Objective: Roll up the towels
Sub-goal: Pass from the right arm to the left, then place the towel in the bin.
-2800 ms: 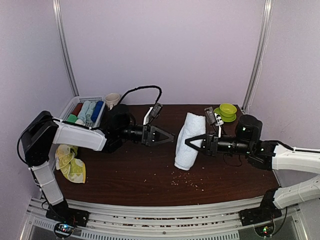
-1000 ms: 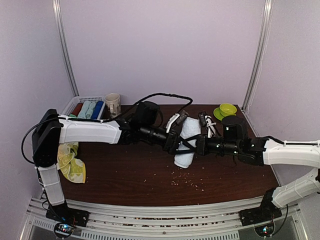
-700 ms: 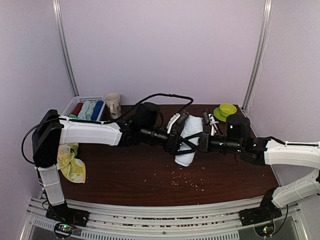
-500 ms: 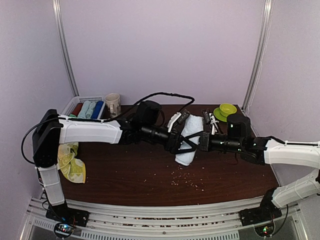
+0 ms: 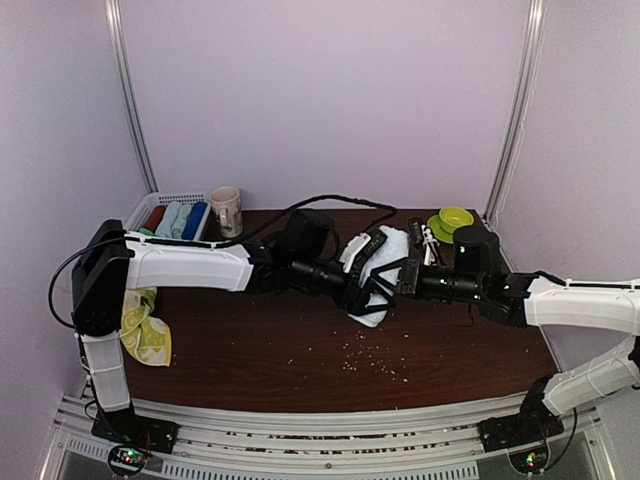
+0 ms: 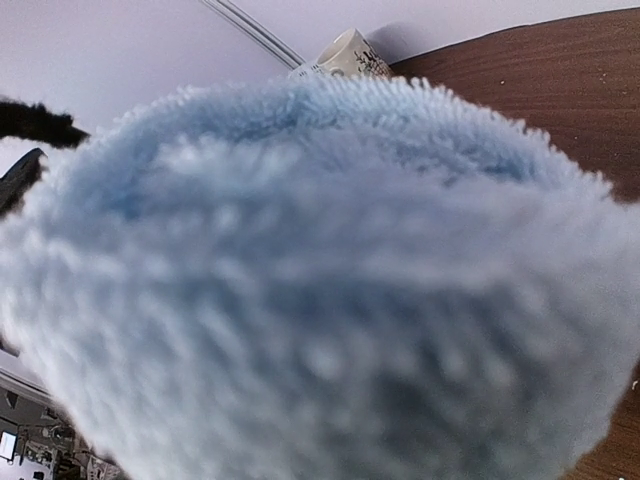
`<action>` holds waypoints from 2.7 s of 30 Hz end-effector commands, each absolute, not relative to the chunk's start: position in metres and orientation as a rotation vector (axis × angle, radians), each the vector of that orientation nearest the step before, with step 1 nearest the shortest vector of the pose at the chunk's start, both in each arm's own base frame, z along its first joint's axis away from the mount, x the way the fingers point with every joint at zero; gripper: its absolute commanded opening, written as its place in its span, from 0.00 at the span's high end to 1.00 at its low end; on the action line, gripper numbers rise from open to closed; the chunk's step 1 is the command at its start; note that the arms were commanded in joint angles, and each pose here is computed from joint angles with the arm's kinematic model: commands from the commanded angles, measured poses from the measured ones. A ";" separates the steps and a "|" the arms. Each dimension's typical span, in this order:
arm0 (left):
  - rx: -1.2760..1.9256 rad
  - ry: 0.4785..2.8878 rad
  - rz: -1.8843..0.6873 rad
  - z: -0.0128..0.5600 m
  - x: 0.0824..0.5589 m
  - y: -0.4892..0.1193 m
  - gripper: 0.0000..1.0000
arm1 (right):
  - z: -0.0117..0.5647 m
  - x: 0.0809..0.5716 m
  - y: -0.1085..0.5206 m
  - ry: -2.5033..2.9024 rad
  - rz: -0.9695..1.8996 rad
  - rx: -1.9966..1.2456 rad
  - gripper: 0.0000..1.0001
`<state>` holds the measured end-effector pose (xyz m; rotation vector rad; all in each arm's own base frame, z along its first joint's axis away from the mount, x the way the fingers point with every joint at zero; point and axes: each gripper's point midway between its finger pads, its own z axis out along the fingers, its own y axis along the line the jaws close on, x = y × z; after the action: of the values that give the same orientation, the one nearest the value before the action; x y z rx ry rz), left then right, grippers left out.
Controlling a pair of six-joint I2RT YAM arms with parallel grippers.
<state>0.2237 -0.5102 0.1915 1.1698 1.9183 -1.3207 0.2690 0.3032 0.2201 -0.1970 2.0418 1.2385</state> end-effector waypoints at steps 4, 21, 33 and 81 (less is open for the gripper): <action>1.126 2.038 -1.233 0.179 0.231 -0.522 0.41 | 0.237 0.294 0.289 1.947 1.140 -0.087 0.98; 1.066 2.126 -1.163 0.179 0.241 -0.519 1.00 | 0.228 0.301 0.268 1.985 0.965 -0.035 0.55; 0.850 2.315 -0.890 0.197 0.297 -0.402 1.00 | 0.244 0.307 0.239 2.011 0.815 -0.076 0.00; -0.036 2.895 0.123 0.099 0.488 0.024 1.00 | 0.210 0.277 0.251 2.103 0.821 -0.324 0.00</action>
<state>0.5092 0.0087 0.0775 0.0375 2.8863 0.0221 0.2795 0.2478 0.2101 -0.3130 2.1162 0.8097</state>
